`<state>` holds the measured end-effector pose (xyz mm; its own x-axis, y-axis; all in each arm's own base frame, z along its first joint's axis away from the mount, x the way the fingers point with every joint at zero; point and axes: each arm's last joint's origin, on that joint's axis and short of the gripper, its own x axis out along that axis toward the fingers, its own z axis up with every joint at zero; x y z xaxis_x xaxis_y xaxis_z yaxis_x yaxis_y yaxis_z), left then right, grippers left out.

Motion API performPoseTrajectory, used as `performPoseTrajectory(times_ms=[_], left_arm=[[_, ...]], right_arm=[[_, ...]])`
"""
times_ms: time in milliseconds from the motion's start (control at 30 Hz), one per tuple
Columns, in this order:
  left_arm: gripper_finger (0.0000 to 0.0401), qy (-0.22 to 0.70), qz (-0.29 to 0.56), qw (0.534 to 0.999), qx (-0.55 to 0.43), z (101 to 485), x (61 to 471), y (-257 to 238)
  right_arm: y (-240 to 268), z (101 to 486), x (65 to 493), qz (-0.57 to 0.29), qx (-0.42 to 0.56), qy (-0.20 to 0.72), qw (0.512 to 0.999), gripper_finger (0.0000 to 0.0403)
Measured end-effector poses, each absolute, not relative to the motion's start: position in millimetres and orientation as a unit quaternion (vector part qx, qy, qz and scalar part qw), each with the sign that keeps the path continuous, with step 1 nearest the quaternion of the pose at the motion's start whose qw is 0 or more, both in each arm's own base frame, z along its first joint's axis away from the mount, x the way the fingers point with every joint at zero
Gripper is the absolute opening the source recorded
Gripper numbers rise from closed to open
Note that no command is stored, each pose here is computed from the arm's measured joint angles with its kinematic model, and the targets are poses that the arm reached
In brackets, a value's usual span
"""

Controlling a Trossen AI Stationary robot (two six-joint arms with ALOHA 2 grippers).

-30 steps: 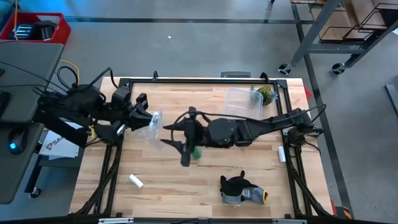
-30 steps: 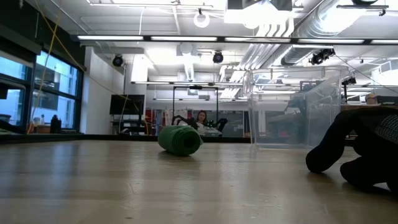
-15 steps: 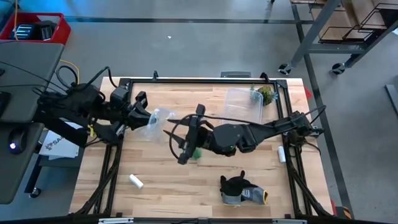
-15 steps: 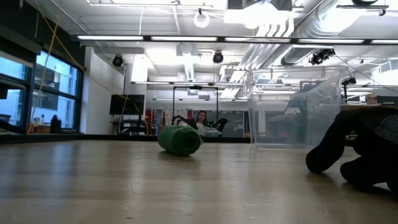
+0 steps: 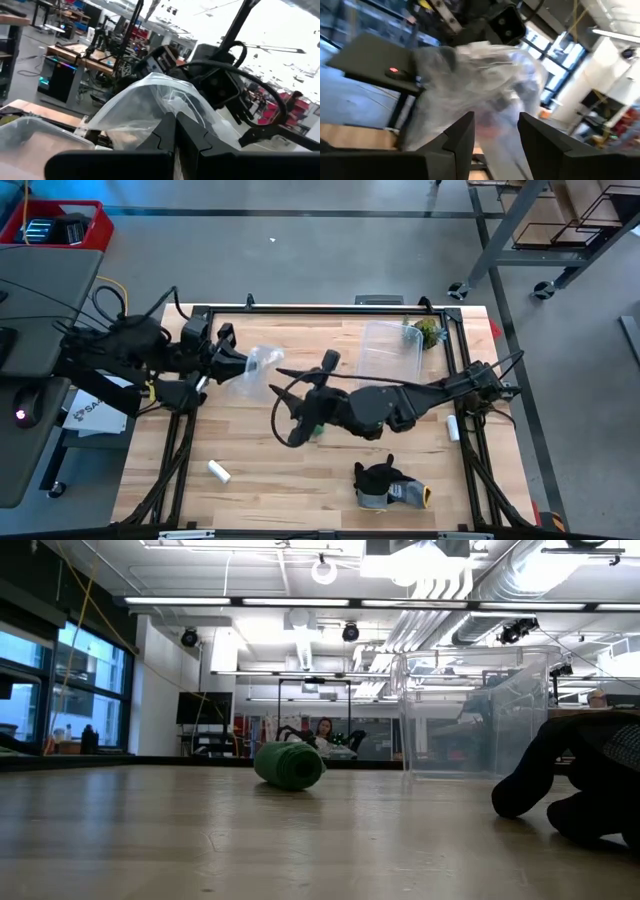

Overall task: Roll bandage
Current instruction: Open the transparent zip bag

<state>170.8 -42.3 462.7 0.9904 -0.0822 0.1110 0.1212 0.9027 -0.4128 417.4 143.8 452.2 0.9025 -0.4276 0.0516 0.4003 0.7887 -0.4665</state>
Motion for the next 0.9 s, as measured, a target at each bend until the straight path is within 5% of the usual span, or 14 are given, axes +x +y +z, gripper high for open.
performPoseTrajectory(times_ms=[900], left_arm=[[0.0000, -0.048, -0.067, 0.959, -0.272, 462, 183, -46]], right_arm=[[120, 447, 426, -0.206, -0.248, 0.052, 0.945, 0.0122]])
